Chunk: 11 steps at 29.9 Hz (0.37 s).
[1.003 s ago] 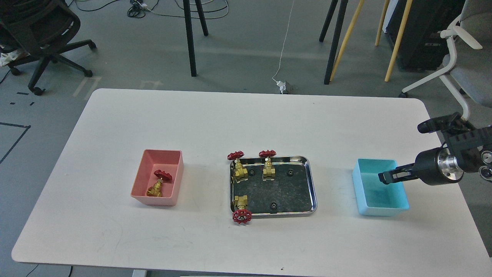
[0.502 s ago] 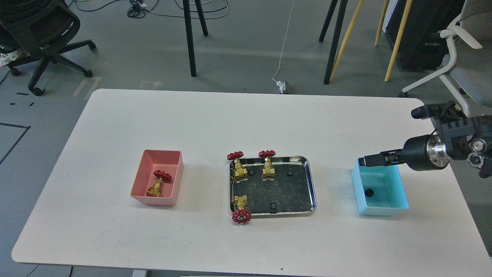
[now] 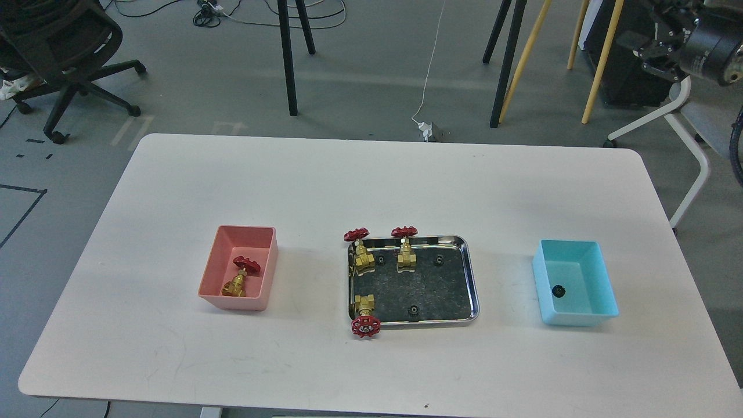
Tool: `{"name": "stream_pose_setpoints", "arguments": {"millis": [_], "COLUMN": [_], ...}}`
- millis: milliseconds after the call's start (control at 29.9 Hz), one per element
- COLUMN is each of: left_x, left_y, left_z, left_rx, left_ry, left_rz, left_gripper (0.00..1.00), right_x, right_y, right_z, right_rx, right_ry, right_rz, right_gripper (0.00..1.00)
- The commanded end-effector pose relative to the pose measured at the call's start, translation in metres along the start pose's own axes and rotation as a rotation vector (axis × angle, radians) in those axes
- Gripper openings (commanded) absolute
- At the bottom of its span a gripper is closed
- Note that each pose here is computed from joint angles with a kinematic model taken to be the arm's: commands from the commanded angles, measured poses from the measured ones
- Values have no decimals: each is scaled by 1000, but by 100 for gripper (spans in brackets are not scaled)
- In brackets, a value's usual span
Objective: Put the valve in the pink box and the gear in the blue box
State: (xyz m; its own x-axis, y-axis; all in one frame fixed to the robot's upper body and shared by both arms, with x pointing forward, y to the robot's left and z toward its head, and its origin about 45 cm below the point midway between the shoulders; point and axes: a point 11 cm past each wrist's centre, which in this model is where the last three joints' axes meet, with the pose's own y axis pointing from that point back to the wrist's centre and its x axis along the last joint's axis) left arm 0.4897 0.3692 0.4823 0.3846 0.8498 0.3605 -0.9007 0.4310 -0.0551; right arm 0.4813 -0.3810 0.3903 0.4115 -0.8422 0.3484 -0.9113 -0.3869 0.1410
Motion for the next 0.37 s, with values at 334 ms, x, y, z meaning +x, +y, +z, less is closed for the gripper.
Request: {"name": "stream_pose_setpoints", "arguments": {"millis": [334], "left_x": [-70], "left_y": [-53], "left_z": [-6], "left_rx": [4], "left_ry": [26], "left_rz": [-85], "left_gripper": [96], "right_x": [-39], "right_y": [-69], "right_z": [6], "right_rx": [-99], "right_ry": [-244], "right_rz": [321], "right_gripper": [98]}}
